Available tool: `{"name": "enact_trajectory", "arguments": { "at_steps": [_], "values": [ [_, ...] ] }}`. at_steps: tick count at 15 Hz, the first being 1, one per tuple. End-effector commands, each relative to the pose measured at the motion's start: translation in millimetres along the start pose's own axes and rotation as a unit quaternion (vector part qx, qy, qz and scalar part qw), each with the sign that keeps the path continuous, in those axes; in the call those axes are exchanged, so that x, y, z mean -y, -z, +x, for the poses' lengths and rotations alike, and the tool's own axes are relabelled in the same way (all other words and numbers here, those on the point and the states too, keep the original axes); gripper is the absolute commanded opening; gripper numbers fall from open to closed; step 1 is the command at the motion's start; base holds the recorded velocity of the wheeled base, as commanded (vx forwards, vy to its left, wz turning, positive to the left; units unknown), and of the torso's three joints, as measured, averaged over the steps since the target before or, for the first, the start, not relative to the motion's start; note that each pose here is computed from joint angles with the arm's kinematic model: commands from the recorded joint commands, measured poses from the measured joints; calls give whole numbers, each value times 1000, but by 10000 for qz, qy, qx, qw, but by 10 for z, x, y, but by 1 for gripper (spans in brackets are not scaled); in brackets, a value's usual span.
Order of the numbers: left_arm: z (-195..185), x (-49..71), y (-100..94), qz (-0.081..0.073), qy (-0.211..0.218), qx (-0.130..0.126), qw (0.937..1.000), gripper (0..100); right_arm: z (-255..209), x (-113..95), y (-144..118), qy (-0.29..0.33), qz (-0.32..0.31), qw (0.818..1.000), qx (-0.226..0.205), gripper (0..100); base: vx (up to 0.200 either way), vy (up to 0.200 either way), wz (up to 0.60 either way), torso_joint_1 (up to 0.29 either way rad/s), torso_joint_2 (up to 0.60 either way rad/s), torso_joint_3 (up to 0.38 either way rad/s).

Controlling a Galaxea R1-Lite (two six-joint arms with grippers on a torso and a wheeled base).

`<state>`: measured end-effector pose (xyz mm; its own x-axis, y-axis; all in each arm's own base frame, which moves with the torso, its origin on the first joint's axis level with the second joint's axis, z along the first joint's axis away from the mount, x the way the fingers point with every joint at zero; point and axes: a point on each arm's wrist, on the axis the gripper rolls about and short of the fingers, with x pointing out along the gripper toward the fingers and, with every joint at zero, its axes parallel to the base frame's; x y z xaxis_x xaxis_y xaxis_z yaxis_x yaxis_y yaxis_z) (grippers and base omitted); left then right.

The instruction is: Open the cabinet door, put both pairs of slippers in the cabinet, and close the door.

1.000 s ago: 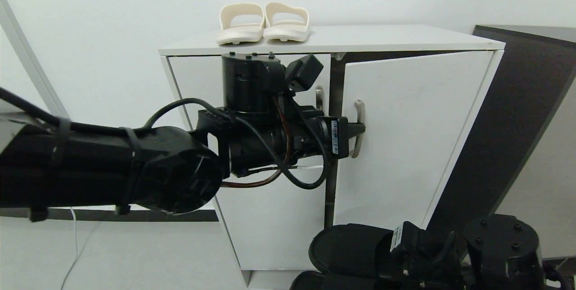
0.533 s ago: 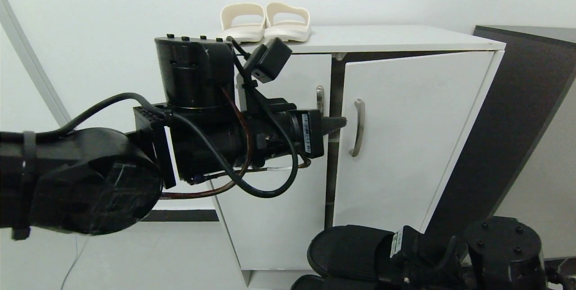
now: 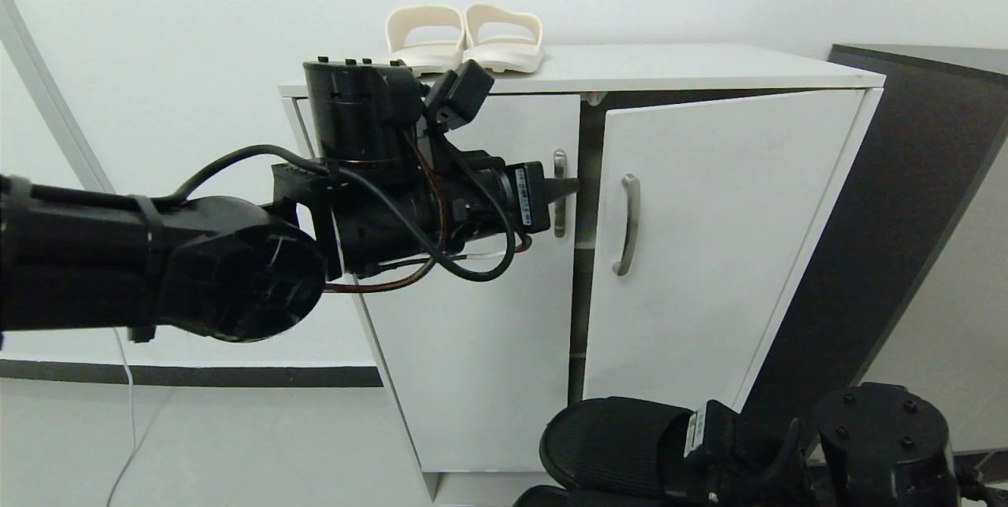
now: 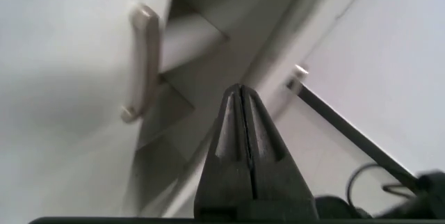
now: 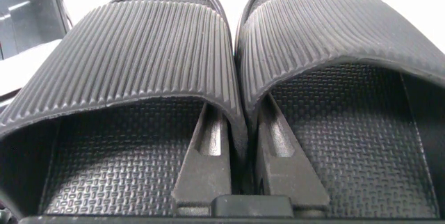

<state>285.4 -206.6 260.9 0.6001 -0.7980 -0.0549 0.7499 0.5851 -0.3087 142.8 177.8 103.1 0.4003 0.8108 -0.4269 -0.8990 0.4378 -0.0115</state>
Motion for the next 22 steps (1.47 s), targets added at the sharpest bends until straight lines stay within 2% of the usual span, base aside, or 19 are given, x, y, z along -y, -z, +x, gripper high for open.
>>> {"name": "enact_trajectory", "arguments": {
  "at_steps": [1,5,9,12,13,14,15,16,18,20,22],
  "values": [
    [221,-104,39,-13,-43,-27,10000,0,-2,-10,-2,-21,-11,10000,7,0,0,0,0,0,0,0],
    [407,-159,49,-3,-20,-4,10000,0,-1,-17,-1,-36,-16,10000,0,0,0,0,0,0,0,0],
    [439,-121,88,-16,44,-55,10000,0,6,-51,29,-107,-30,9999,-74,0,-50,0,0,2,2,1],
    [378,57,165,-20,224,-199,9995,0,1,-60,34,-114,-35,9999,-82,0,-200,0,0,4,4,4],
    [346,157,215,-1,336,-281,9990,0,4,-59,37,-115,-34,9999,-90,0,-200,0,0,-2,2,2],
    [255,323,265,25,519,-386,9979,0,3,-66,34,-128,-50,9999,-82,0,-200,0,0,7,2,7],
    [200,435,285,35,672,-435,9968,0,4,-73,33,-141,-49,9999,-82,0,-200,0,0,2,7,-2],
    [193,477,286,35,727,-438,9964,0,1,-73,31,-141,-58,9999,-74,0,-200,0,0,2,7,2],
    [179,495,270,59,729,-407,9965,0,-1,-77,26,-146,-64,9999,-59,0,-200,0,0,-2,2,5],
    [64,404,168,76,566,-260,9980,0,-2,-73,25,-130,-55,9999,-53,0,-100,0,0,-1,1,1],
    [-246,379,85,240,429,-132,9987,0,6,-65,33,-119,-44,9999,-75,0,0,0,0,0,0,0]
  ]
}}
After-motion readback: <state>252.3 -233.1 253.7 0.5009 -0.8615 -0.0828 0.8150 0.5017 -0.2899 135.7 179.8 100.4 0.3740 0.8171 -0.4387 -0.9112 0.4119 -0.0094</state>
